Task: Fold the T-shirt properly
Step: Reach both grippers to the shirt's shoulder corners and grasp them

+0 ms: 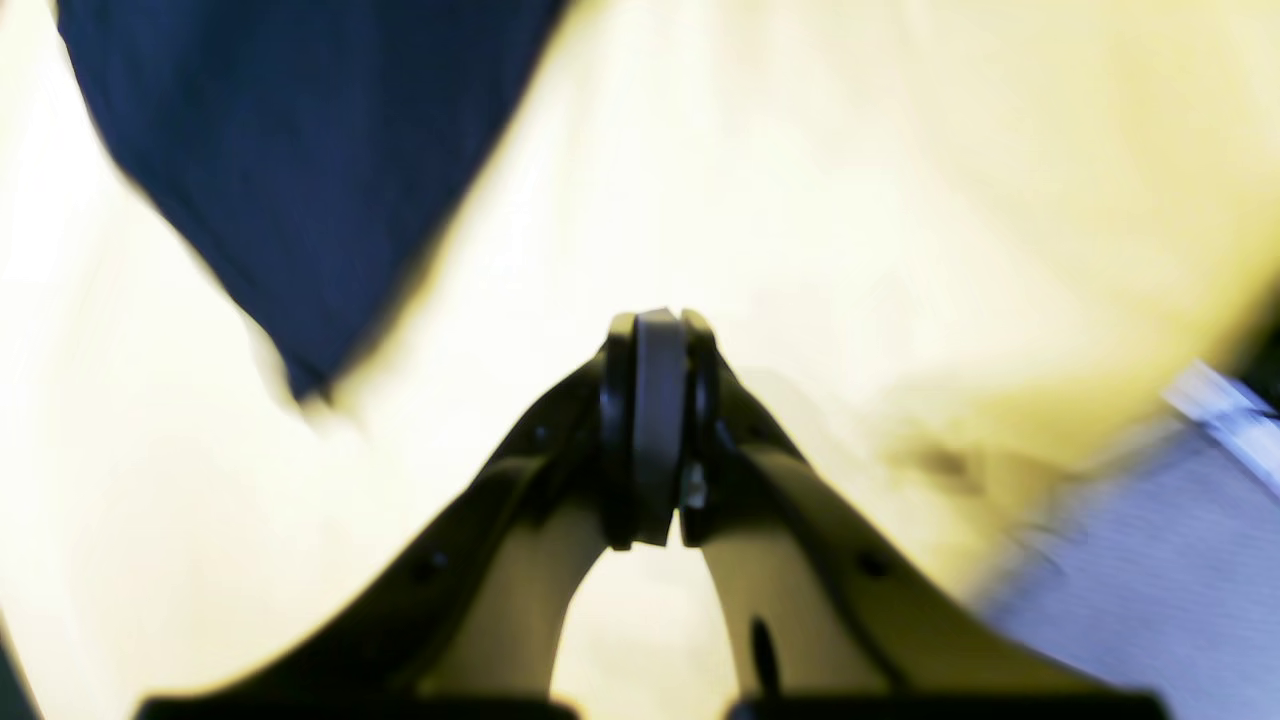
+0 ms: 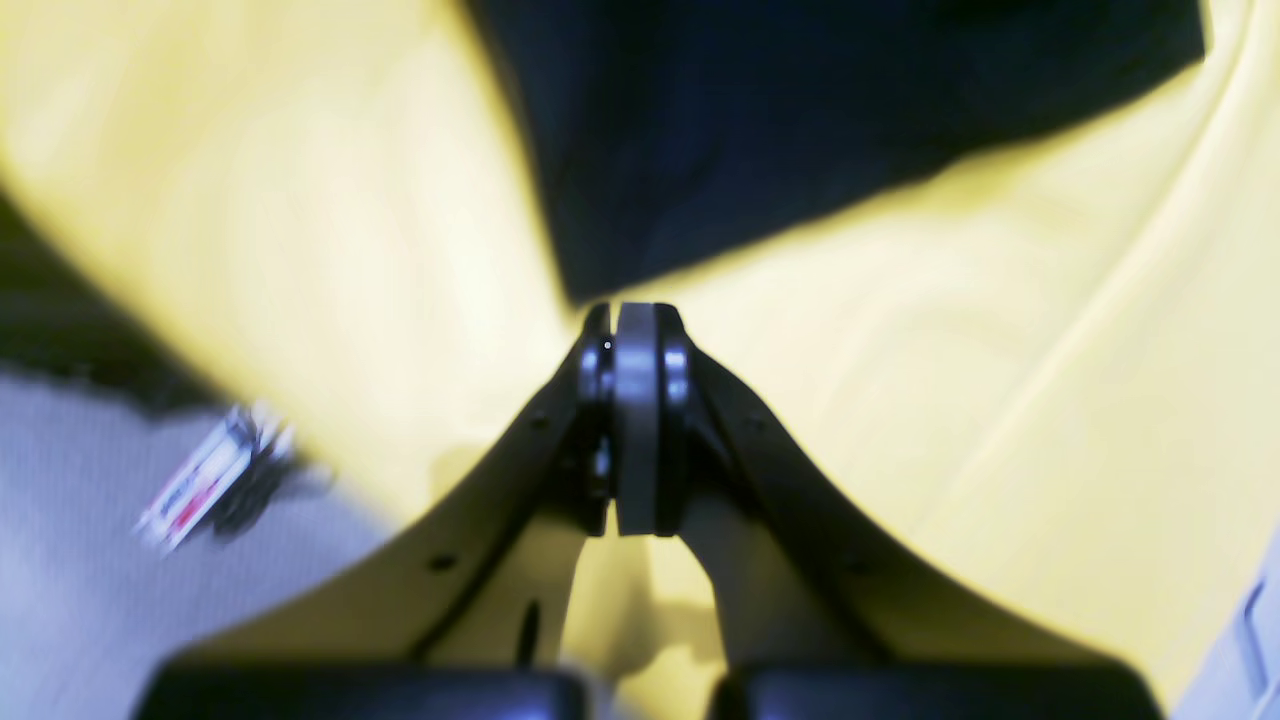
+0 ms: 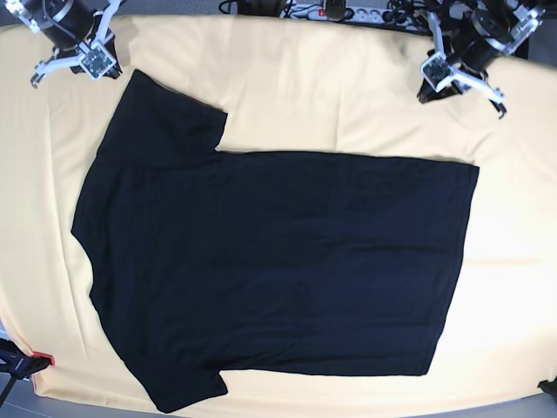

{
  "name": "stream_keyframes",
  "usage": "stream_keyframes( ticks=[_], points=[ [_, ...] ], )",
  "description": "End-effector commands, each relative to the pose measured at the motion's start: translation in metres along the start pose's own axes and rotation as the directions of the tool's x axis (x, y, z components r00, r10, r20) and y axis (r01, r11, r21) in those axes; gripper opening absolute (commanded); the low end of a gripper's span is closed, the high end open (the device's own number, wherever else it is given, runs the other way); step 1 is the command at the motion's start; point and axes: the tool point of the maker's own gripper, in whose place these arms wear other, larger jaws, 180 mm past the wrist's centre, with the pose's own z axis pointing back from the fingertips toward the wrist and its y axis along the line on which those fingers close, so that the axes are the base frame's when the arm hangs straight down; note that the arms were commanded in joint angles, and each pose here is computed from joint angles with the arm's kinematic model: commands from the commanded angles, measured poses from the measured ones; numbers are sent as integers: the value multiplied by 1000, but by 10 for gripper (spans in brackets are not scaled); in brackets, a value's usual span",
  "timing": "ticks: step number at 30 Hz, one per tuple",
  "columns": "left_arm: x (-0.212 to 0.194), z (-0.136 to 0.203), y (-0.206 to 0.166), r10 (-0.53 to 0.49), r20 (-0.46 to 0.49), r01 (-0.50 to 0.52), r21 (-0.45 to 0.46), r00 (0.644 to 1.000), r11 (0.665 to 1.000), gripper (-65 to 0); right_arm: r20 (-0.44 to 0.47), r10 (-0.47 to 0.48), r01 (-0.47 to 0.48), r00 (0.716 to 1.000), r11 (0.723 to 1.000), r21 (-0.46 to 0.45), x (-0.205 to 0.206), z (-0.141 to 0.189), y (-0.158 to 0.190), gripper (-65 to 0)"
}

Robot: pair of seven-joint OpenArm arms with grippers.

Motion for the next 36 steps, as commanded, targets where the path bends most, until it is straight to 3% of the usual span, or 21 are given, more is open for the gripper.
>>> stream_keyframes(
  ticks=[1, 5, 8, 11, 12, 13, 16, 24, 31, 33, 34, 36],
  points=[
    [6, -2, 11, -38, 29, 38, 8, 999, 999, -650, 72, 15, -17, 997, 1000, 25, 19, -2, 4, -650],
    [-6, -13, 35, -139, 38, 141, -42, 990, 989, -650, 181, 65, -84, 981, 992, 98, 54, -19, 27, -650],
    [-13, -17, 50, -190, 97, 200, -119, 977, 972, -622, 198, 98, -120, 975, 988, 100, 63, -34, 36, -650],
    [-17, -16, 63, -188, 162, 217, -184, 969, 959, -370, 180, 124, -149, 976, 981, 128, 57, -46, 48, -650],
    [-23, -16, 66, -203, 159, 233, -205, 966, 950, -313, 173, 126, -150, 977, 980, 134, 55, -47, 51, -650],
    [-29, -18, 69, -228, 149, 257, -217, 962, 942, -301, 171, 124, -148, 978, 980, 136, 54, -48, 53, -650],
    [-51, -29, 74, -326, 87, 337, -245, 941, 909, -301, 170, 117, -140, 979, 981, 133, 54, -49, 53, -650],
    [-81, -74, 90, -558, 3, 547, -205, 830, 812, -301, 136, 124, -140, 983, 984, 113, 49, -50, 49, -650],
    [-73, -106, 94, -573, 19, 563, -215, 819, 798, -306, 74, 170, -176, 983, 981, 81, 38, -52, 42, -644],
    [-71, -111, 96, -575, 20, 565, -214, 818, 797, -326, 51, 183, -186, 982, 980, 74, 32, -53, 40, -514],
    [-70, -113, 97, -574, 17, 564, -211, 819, 798, -375, 42, 179, -181, 983, 981, 74, 29, -55, 39, -437],
    [-69, -115, 99, -561, 6, 550, -202, 828, 810, -537, 26, 166, -168, 986, 982, 84, 20, -60, 40, -305]
  ],
)
